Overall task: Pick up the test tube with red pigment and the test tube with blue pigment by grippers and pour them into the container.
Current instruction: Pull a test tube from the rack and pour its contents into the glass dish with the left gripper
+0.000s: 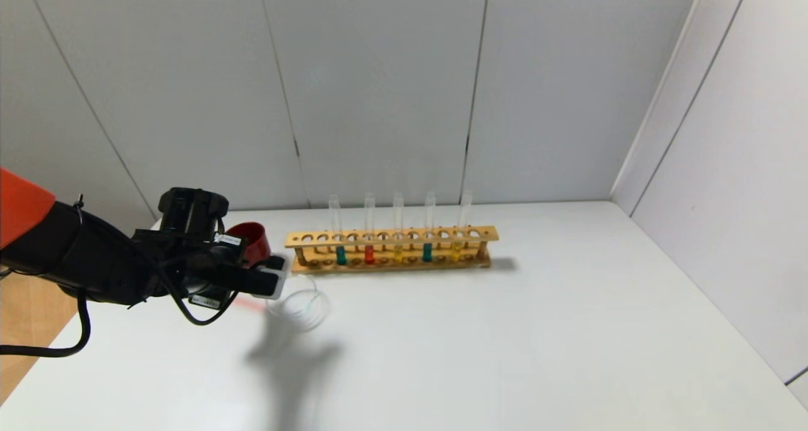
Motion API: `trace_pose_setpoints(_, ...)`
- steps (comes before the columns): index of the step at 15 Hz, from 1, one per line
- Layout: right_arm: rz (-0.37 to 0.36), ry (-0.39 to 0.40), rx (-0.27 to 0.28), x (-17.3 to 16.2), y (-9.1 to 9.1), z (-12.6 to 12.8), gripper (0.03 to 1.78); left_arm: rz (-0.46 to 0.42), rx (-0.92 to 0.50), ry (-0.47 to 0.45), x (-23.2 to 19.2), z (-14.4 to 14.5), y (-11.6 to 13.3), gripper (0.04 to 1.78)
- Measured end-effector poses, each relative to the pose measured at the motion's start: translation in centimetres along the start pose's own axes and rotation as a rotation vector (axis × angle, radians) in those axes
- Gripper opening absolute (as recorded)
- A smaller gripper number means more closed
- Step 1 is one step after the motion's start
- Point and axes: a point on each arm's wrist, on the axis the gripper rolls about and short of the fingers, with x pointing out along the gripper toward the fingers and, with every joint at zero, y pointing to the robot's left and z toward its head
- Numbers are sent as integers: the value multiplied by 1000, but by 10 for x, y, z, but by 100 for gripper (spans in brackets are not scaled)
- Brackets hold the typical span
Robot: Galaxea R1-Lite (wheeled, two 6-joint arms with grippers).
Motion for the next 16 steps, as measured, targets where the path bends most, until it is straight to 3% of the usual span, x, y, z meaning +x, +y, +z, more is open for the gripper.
trace_pose_setpoints(16, 0, 0, 0, 0, 0, 0, 175, 34, 24, -1, 16, 14, 1, 33)
